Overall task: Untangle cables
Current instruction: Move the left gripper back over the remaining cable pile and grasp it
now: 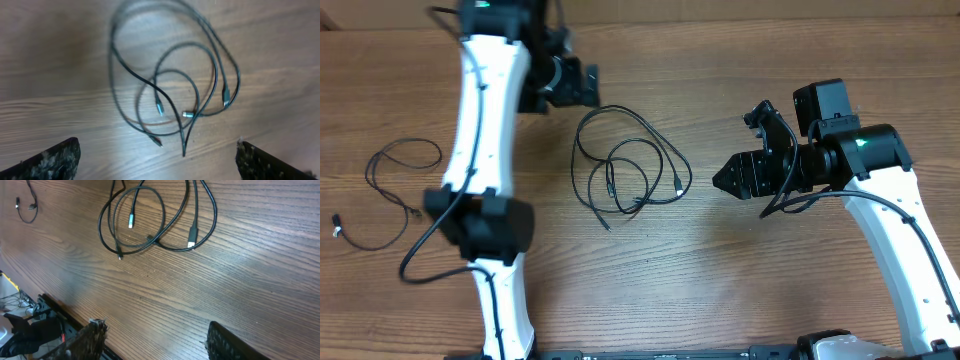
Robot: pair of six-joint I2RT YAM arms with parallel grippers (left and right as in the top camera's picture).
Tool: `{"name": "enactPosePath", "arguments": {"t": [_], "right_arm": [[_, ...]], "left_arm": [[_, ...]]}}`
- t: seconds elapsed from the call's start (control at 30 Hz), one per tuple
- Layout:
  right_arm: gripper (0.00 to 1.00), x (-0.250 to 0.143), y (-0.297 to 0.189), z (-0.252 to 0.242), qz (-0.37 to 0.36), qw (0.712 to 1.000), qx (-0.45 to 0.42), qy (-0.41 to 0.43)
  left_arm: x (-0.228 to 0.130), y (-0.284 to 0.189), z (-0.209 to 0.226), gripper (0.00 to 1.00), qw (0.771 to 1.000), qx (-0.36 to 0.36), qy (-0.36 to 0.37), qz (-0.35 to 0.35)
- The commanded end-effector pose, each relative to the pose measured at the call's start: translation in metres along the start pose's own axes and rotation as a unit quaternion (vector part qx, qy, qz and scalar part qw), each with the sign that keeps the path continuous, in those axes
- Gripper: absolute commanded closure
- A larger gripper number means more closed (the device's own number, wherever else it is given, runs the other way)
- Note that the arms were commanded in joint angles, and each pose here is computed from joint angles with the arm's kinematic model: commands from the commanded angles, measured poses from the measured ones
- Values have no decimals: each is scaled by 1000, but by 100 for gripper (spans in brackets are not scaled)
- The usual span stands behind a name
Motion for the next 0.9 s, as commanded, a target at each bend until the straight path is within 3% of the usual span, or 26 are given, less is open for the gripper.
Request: {"name": "enactPosePath", "arguments": {"t": [0.0, 0.2, 0.43, 0.63, 0.87], "right_arm": [[37, 1, -3, 2, -5, 1000, -7, -5], [36, 0, -3, 2, -3, 1000, -7, -5], [36, 1, -3, 1, -5, 1000, -13, -5], [36, 2, -3, 1, -7, 1000, -12, -7], [36, 2, -3, 1, -7, 1000, -12, -6]], "left_arm": [[-7, 32, -17, 2, 998, -13, -3, 54], [-31, 66, -26, 2, 992, 8, -7, 129], [-79, 54, -45, 1, 986, 33, 25, 161], [-105, 56, -57, 0, 992, 43, 32, 116], [-100, 115, -46, 9, 997, 36, -32, 57]]}}
Point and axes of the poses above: each gripper's point midway between its finger pads, its own y axis out along the fingers, its own z axis along the line the jaws close on, x = y × z, the point moved 5 cm from there along -y, back along the fingers, and after that the axes turned 8 degrees about y, right-handed, at the moved point
